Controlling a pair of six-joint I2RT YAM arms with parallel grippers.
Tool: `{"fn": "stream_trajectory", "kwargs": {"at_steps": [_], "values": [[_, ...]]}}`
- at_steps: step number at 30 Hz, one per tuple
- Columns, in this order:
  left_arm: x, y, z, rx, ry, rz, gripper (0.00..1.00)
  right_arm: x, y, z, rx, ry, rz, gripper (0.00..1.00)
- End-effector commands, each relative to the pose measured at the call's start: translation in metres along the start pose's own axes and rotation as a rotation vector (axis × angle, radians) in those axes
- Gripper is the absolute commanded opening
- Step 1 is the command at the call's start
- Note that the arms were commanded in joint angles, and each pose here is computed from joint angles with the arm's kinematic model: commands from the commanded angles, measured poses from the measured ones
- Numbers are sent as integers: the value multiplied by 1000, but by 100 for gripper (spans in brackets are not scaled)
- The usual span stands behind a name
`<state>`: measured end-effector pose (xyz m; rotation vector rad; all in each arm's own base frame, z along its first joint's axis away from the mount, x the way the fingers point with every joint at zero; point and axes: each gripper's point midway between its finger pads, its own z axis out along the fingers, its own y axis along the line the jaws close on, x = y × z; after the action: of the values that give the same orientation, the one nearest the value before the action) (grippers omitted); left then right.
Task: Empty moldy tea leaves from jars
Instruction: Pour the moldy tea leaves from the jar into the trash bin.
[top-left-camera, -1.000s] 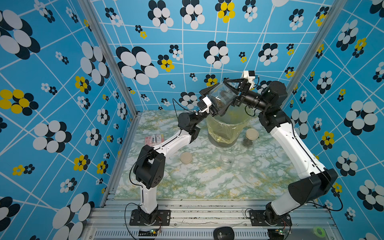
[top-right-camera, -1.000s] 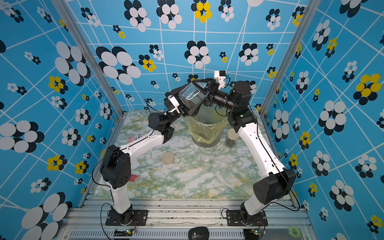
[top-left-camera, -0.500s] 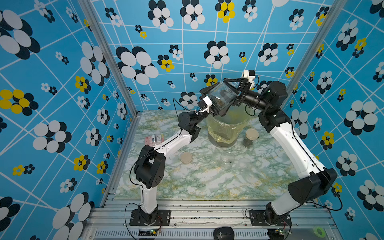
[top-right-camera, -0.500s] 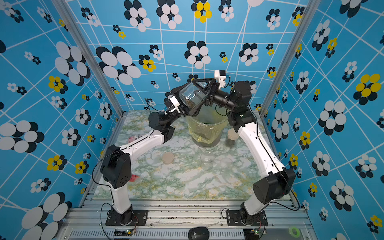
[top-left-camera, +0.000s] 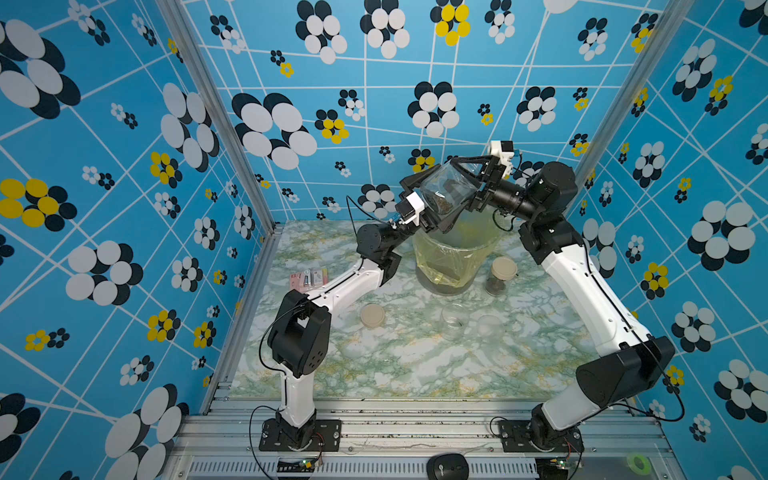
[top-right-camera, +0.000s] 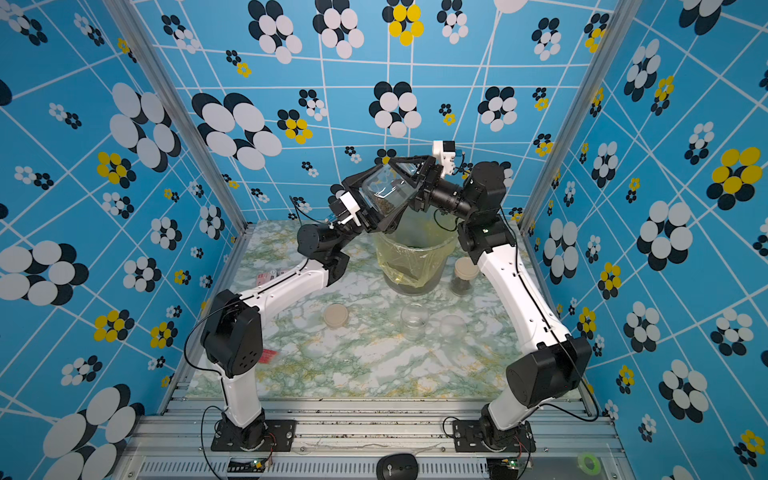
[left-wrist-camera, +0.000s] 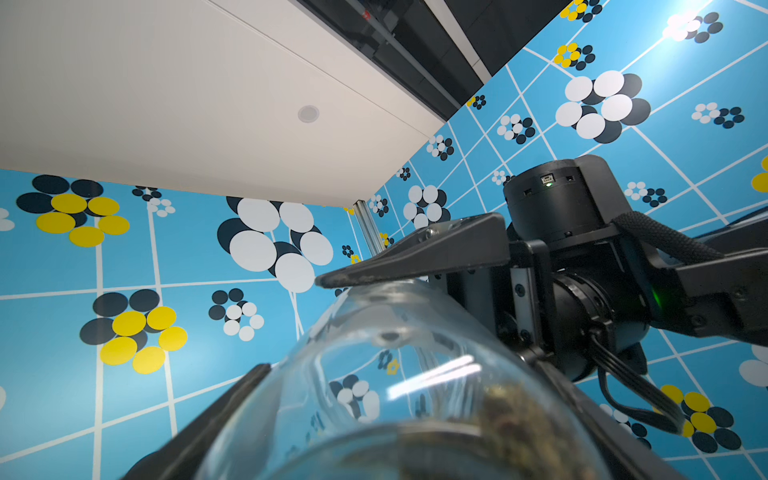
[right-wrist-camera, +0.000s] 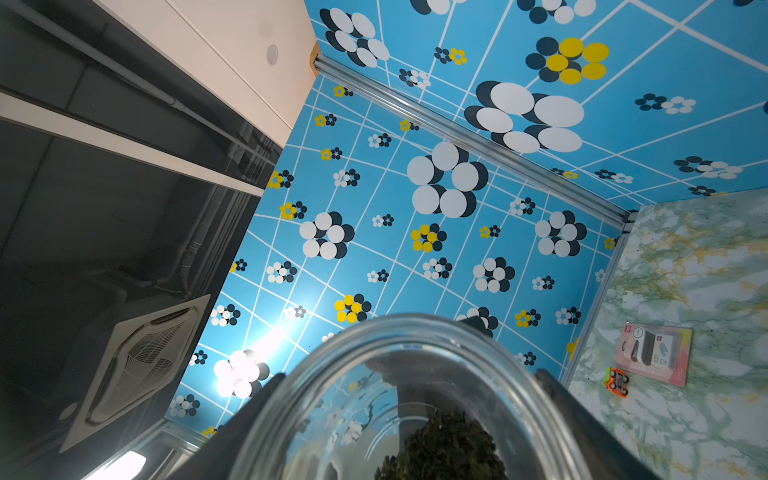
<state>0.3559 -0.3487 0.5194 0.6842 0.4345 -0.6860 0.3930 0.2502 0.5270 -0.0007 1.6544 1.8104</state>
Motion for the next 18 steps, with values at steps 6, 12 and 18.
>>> {"fn": "stream_trajectory", "kwargs": {"at_steps": [6,12,18], "values": [[-25,-2,10,23,-81,-6,98,-1,2,0,-33,2,-20,48],[-17,-6,12,36,-79,-30,98,1,2,-1,-34,4,-16,48],[-9,-7,16,44,-84,-59,95,2,2,-2,-33,4,-16,48]]}}
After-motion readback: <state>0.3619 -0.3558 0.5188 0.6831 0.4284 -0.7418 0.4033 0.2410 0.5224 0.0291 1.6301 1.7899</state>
